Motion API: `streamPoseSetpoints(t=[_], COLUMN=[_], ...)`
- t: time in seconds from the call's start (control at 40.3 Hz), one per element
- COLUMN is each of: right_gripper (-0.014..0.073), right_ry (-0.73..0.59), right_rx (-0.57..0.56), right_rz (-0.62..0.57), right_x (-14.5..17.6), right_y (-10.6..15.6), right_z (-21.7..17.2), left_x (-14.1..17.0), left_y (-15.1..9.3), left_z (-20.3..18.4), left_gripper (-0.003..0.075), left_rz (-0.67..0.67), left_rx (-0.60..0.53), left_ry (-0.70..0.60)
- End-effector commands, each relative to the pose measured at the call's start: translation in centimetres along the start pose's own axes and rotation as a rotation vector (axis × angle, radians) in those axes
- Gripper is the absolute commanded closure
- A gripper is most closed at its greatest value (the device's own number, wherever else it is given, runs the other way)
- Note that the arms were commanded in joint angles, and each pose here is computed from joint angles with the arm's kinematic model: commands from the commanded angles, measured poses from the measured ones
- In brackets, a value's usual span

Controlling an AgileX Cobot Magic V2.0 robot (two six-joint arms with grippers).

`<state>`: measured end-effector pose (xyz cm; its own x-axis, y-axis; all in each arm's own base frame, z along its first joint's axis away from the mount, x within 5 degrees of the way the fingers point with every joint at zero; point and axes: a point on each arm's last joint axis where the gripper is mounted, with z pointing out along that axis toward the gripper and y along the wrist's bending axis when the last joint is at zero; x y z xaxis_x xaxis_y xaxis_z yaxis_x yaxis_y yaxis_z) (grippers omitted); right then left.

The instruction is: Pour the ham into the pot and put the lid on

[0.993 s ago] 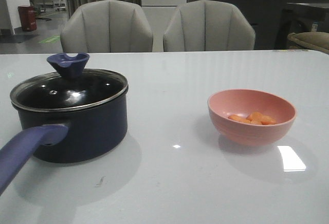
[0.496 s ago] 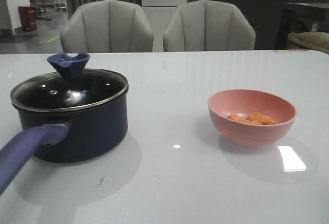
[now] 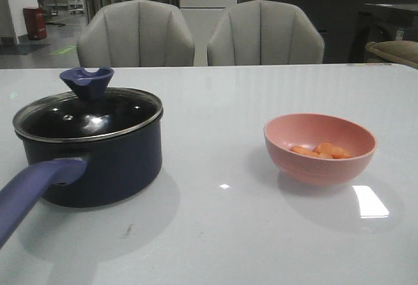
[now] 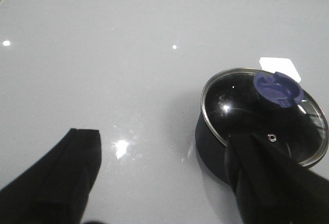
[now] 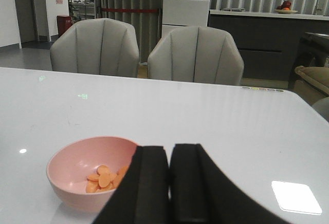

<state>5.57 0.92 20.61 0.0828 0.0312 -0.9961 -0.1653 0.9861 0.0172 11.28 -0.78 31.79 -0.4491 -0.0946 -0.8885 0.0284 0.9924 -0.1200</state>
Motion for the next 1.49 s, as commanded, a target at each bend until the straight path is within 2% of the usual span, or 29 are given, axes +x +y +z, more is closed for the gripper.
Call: streamPoseSetpoints(t=[0.0,0.248,0.347,0.571,0.695,1.092,1.241,1.464], right_gripper=[0.0437,0.0437,0.0437,0.0437,0.0437,0.0437,0.0437,0.0437], right_ry=[-0.117,-0.117,-0.119,-0.119,-0.119,-0.119,-0.119,-0.119], right_rx=[0.008,0.008,0.008,0.008,0.008,0.008,0.008,0.008], right_rz=[-0.009,-0.009,-0.009,-0.009,-0.009,-0.009,-0.009,-0.009], right_x=[-1.1,-1.1,-1.2,-1.2,-1.2,-1.2,-1.2,-1.2], right_y=[0.0,0.0,0.0,0.0,0.0,0.0,0.0,0.0], right_z=[-0.2,-0.2,-0.2,-0.2,-0.2,-0.2,-0.2,-0.2], left_x=[-2.9,-7.1,-7.9,-8.9,-9.1,-10.0,-9.1,-8.2], left_y=[-0.3,-0.6,-1.5,-6.6,-9.6,-14.6,-15.1,-15.1], left_z=[0.9,5.3,7.4,11.1,13.1,18.0,19.7,21.1], left_gripper=[0.0164,0.0164,0.0164,0.0166,0.0166,0.0166,0.0166,0.0166], left_rz=[-0.007,-0.007,0.012,0.13,0.16,0.205,0.206,0.177], left_rx=[0.003,0.001,0.03,0.179,0.226,0.112,0.071,0.044], left_ry=[-0.013,0.169,0.25,0.363,0.41,0.517,0.593,0.629])
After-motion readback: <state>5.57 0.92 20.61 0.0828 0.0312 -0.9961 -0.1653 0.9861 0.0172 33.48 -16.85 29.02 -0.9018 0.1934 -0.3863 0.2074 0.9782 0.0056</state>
